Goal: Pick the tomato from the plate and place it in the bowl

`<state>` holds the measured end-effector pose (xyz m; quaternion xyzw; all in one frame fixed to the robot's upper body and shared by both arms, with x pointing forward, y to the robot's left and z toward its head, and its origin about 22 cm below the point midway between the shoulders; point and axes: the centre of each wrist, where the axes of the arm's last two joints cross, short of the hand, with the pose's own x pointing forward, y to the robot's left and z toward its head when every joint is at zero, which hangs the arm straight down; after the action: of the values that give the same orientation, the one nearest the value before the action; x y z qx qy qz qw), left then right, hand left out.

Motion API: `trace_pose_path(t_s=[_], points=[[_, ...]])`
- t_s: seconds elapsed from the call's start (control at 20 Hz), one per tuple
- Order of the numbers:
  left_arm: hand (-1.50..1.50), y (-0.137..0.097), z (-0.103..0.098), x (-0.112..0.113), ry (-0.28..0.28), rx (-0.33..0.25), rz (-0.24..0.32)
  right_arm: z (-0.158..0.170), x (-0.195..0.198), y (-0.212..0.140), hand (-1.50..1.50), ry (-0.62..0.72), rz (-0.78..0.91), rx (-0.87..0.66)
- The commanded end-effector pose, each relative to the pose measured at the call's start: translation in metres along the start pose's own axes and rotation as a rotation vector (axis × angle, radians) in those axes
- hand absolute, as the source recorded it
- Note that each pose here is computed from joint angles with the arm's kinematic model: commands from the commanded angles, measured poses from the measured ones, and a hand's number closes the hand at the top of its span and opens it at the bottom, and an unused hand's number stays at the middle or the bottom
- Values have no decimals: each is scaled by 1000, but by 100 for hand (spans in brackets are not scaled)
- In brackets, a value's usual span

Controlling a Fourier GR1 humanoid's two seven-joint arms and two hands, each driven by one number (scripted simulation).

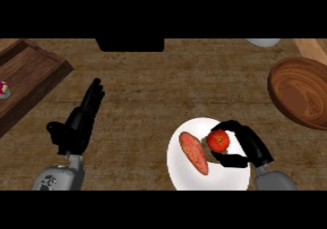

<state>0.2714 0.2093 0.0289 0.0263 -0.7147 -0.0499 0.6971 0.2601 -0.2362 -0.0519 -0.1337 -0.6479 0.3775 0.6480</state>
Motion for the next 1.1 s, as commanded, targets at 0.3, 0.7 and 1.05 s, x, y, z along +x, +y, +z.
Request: trace_pose_path(t_s=[0.3, 0.7, 1.05], points=[[0, 14, 8, 15, 5, 4, -5, 27, 18, 18, 150, -87, -88, 72], [0, 21, 11, 5, 7, 24, -10, 116, 13, -65, 150, -353, -218, 124], [0, 11, 7, 0, 7, 14, -2, 160, 65, -118, 150, -533, -133, -75]])
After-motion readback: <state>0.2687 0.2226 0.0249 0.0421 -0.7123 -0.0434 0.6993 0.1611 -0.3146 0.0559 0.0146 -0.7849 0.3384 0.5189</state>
